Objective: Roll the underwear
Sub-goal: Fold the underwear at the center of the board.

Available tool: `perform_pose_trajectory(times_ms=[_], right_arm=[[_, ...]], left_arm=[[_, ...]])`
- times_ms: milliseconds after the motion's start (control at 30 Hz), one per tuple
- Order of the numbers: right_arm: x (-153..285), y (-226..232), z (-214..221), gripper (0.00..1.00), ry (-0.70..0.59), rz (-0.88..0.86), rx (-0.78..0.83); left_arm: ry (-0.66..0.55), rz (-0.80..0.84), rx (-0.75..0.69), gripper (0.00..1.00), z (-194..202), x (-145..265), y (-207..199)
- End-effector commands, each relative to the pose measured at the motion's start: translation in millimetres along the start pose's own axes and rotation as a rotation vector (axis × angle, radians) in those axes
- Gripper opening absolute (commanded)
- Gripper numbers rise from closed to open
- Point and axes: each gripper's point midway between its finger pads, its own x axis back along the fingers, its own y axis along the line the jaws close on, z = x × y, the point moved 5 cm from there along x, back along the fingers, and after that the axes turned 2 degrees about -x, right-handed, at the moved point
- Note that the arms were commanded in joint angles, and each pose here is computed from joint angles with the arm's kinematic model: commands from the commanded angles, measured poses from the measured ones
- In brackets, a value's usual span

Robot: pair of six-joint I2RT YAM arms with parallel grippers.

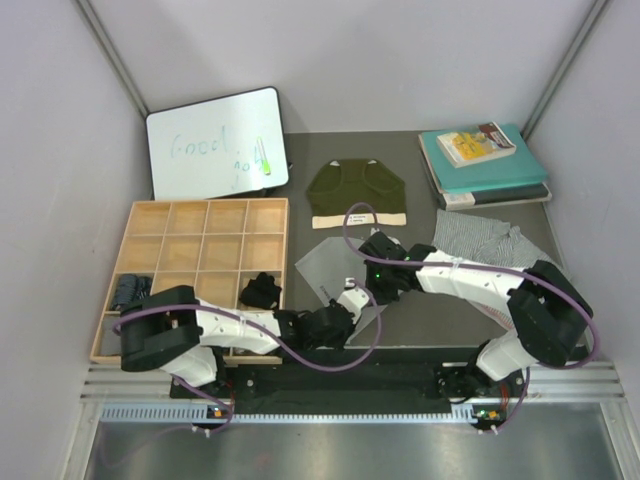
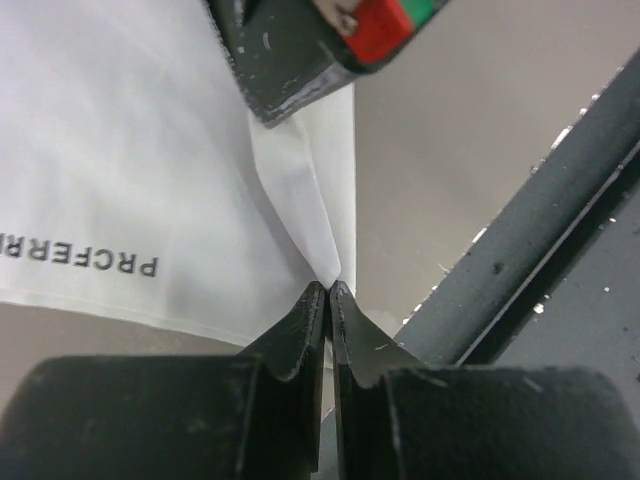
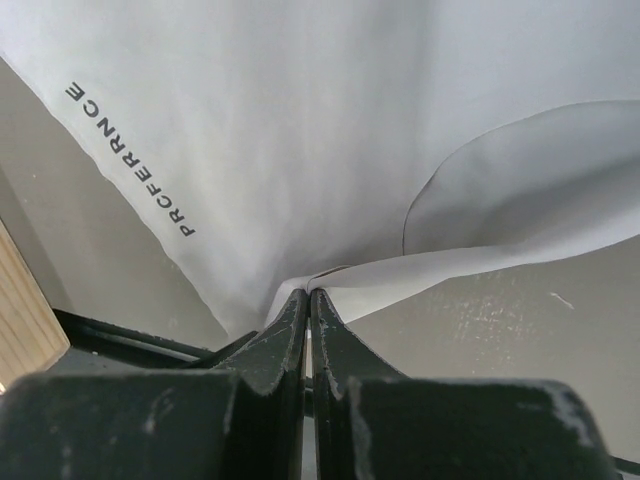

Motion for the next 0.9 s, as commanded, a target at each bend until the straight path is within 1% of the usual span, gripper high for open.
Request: perform_pose_trajectory(times_ms=[0,333,467,500,567,867], right_arm=[[6.4,13.0,-17.8,0.00,-0.050,-0.026,0.018],[5.9,17.9,-29.1,0.00,-0.078,-0.022,0.036],[3.9,22.8,-36.7,0.00,-0.090,-0.023,0.048],[3.2,25.4,-39.7,0.00,-0.095,-0.023,0.056],[1.0,26.1,-45.2,0.00,-0.103,-0.019,0.053],[-3.0,42.4,-72.6,0.00,-0.149,-0.011,0.087]], left_arm=[[-0.034,-0.050,0.021,0.10,-21.7,6.3,0.1],[-0.034,-0.080,0.107,0.14,-36.1,10.5,17.6],[-0.041,-0.078,0.140,0.08,-42.4,8.9,31.2],[-0.041,-0.077,0.145,0.03,-44.0,8.3,33.2],[-0.034,-0.090,0.156,0.00,-45.1,6.6,40.7],[-0.012,-0.152,0.194,0.00,-52.6,5.1,73.0]])
